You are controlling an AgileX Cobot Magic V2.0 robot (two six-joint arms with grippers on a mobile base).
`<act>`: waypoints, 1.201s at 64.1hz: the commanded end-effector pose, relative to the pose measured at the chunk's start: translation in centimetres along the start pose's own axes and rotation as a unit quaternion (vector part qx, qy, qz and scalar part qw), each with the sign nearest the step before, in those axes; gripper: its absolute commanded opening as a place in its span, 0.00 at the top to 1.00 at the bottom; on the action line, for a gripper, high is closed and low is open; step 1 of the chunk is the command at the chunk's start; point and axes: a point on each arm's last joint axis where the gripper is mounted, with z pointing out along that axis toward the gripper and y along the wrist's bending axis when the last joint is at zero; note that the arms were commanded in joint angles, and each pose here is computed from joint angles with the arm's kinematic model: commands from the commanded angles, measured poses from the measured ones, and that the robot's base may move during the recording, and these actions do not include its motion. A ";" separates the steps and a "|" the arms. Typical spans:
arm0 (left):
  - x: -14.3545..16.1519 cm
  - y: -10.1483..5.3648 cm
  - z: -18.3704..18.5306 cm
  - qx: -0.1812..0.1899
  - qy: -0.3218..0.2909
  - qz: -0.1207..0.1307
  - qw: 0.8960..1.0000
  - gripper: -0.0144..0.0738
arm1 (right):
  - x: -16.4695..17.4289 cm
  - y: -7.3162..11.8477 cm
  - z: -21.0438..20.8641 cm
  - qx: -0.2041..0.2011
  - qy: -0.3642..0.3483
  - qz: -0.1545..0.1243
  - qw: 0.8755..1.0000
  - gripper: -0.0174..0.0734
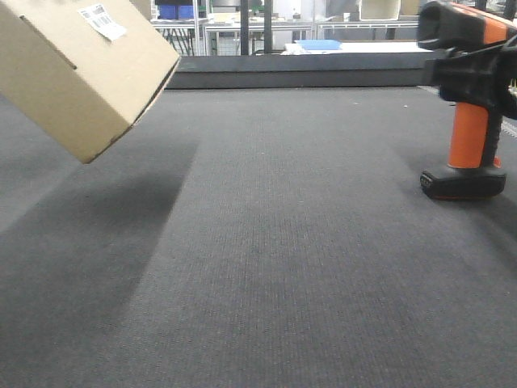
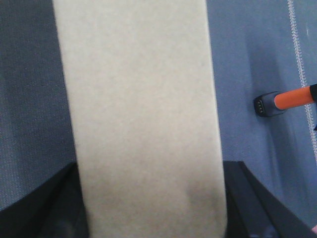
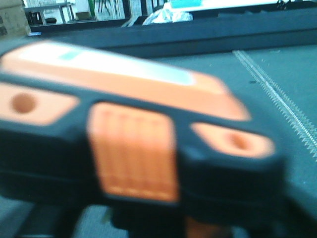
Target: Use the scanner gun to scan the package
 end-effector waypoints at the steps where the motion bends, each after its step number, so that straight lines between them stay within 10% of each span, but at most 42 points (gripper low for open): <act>1: -0.1 -0.5 -0.3 0.011 -0.010 0.000 1.000 0.96 | -0.1 0.1 -0.1 -0.006 0.004 -0.004 1.000 0.18; 36: 0.0 -0.3 -0.3 -0.002 -0.007 0.005 1.000 0.96 | -1.2 0.4 -1.9 -0.027 0.071 0.003 0.997 0.18; 77: -0.8 2.4 -2.6 -0.209 -0.005 0.040 0.977 0.96 | -1.5 -0.2 -5.6 -0.044 0.119 -0.015 0.992 0.18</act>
